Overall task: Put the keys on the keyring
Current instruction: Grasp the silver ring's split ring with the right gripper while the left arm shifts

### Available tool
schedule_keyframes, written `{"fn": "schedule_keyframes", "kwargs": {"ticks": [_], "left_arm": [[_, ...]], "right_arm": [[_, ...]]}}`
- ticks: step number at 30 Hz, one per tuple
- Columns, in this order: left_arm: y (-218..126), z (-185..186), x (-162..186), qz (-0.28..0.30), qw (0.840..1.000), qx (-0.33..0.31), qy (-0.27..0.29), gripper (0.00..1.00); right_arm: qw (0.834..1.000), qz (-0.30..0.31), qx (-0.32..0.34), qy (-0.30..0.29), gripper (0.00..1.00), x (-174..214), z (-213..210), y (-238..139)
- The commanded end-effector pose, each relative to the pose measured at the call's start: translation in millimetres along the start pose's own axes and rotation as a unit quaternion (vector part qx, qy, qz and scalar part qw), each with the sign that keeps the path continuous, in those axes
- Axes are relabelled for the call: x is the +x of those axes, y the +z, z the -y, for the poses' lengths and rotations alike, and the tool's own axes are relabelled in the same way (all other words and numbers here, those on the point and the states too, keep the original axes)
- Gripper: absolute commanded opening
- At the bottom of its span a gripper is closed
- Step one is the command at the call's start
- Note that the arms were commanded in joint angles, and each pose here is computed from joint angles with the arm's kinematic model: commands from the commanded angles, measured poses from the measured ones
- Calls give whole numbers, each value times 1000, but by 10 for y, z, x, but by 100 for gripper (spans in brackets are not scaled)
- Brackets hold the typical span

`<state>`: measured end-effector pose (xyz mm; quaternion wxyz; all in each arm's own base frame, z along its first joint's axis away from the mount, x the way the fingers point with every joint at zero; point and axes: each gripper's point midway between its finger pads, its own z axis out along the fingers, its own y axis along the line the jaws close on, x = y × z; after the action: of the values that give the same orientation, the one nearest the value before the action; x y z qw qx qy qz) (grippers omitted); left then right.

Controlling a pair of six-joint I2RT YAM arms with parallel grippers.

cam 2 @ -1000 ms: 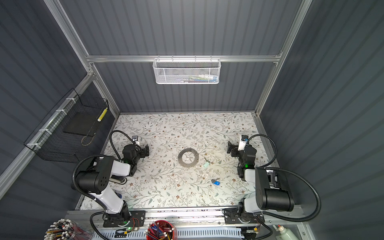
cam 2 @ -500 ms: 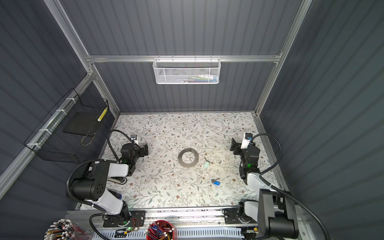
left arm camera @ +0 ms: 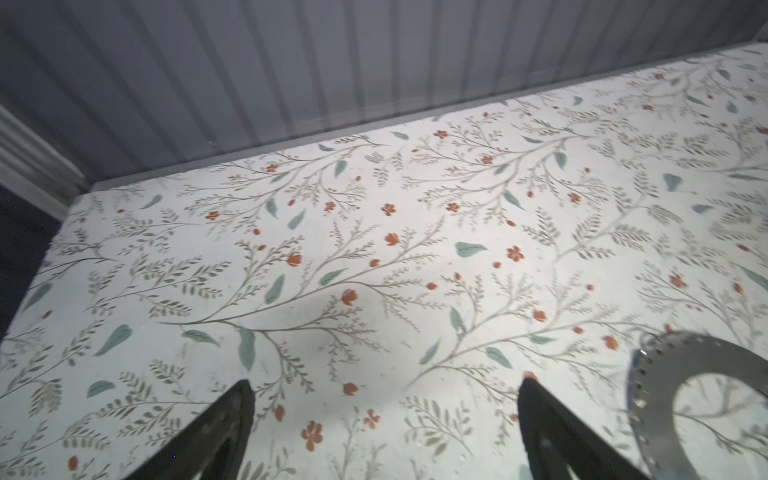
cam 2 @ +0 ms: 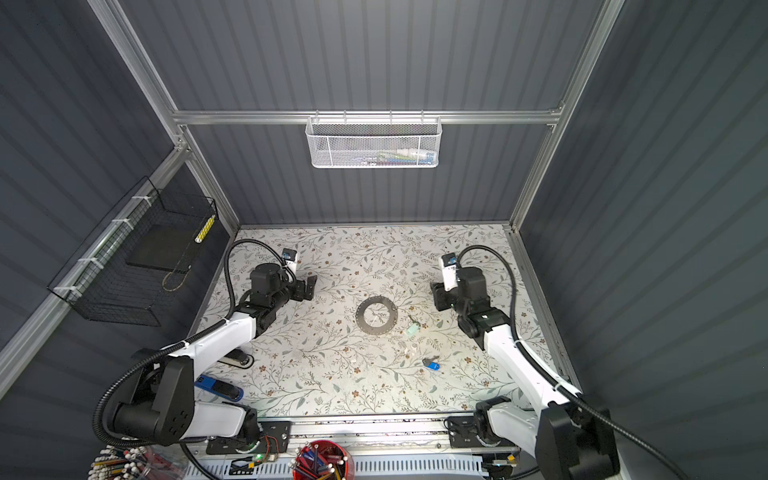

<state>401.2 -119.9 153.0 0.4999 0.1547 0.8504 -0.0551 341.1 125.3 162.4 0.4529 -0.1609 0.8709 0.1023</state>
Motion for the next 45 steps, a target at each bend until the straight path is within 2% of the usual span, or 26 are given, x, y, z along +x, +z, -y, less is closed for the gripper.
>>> {"fn": "schedule_keyframes", "kwargs": {"ticks": [1, 7, 10, 17, 23, 45], "left_arm": [[-53, 128, 250, -73, 997, 23, -10, 95], [-32, 203, 356, -129, 990, 31, -46, 85], [-19, 249, 377, -141, 987, 40, -69, 82], [19, 327, 417, -155, 983, 58, -79, 75], [62, 359, 412, -153, 983, 68, -71, 68], [95, 399, 431, -156, 982, 76, -72, 67]], "right_arm": [[995, -97, -23, -28, 43, 350, -285, 66], [983, -180, -33, 0, 36, 590, -641, 231], [978, -207, -36, 4, 35, 693, -802, 296], [961, -272, -47, 21, 25, 949, -1056, 432], [957, -285, -51, 23, 24, 990, -1190, 530], [947, -321, -2, 9, 17, 1082, -1103, 756]]}}
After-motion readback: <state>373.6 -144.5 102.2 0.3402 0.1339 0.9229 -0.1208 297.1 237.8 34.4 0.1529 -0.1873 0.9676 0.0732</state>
